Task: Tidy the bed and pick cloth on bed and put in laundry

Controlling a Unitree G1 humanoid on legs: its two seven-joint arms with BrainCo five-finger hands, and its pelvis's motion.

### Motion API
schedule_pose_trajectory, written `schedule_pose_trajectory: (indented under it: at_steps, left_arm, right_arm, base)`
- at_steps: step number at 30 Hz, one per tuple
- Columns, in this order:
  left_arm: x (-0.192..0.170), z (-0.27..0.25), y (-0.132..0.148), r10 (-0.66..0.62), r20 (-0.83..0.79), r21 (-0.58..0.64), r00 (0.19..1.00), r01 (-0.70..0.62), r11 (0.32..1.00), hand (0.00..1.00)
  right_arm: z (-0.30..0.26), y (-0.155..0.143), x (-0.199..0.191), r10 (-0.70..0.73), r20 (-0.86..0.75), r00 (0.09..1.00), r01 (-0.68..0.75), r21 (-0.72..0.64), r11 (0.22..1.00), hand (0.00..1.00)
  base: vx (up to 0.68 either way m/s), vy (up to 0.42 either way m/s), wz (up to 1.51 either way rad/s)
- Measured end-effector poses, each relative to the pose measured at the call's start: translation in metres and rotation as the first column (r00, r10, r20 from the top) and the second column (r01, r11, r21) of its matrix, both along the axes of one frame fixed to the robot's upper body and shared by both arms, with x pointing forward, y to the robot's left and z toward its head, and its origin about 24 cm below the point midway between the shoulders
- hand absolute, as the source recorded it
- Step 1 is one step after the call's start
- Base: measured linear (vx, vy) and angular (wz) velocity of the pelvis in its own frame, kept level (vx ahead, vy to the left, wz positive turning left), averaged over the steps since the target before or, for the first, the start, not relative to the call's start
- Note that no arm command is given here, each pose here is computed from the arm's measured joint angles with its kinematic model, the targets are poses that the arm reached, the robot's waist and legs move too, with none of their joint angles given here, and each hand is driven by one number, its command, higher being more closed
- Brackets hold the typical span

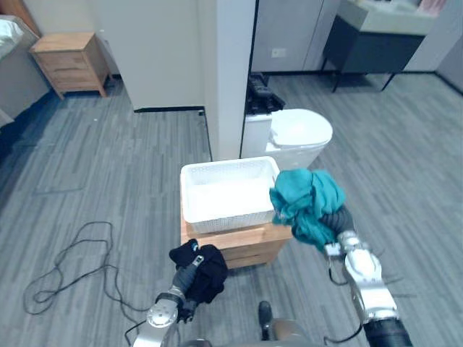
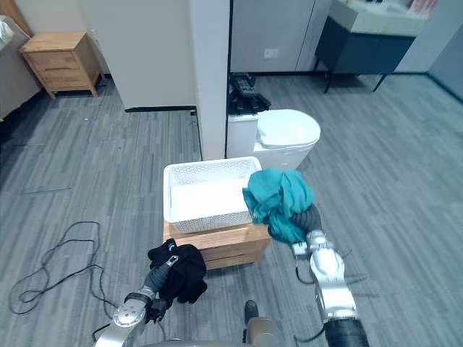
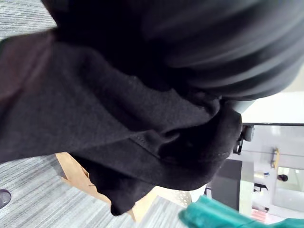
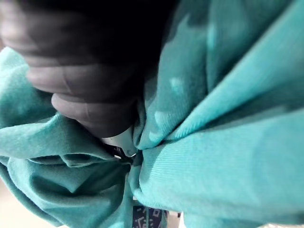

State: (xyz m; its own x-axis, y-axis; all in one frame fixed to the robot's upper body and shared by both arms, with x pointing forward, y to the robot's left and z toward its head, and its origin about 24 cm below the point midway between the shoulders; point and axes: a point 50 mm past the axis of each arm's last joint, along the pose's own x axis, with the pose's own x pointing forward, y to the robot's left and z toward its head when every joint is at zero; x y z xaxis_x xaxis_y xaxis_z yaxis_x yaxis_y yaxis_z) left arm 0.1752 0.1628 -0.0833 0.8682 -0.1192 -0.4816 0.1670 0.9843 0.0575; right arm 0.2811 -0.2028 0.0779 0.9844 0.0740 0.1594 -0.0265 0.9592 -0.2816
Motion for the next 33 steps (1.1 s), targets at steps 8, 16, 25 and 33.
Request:
schedule_pose_trajectory:
  at_steps: [8, 16, 25, 33]
  left_arm:
    - [-0.01, -0.011, 0.004, 0.032, -0.058, 0.01, 0.998, -0.032, 0.999, 1.0]
    - [0.004, 0.0, 0.002, 0.031, 0.005, -0.013, 0.999, -0.031, 0.999, 1.0]
    - [0.035, 0.044, -0.021, 0.004, 0.201, -0.128, 0.98, 0.022, 0.992, 1.0]
    - [0.029, 0.045, -0.042, -0.068, 0.186, -0.164, 0.98, 0.099, 0.981, 1.0]
  right_arm:
    - [0.063, 0.048, 0.023, 0.293, 0.111, 0.95, -0.277, -0.139, 0.951, 1.0]
    - [0.077, 0.072, 0.054, 0.305, 0.025, 0.952, -0.292, -0.216, 0.932, 1.0]
    - [0.137, 0.042, 0.086, 0.103, 0.154, 0.983, -0.05, -0.318, 0.947, 1.0]
    - [0.165, 0.001, 0.1, -0.065, 0.181, 0.981, 0.129, -0.368, 0.921, 0.0]
  base:
    - [-0.01, -0.002, -0.05]
    - [-0.08, 0.006, 0.18]
    - [-0.07, 0.018, 0.29]
    - [-0.03, 0.052, 0.09]
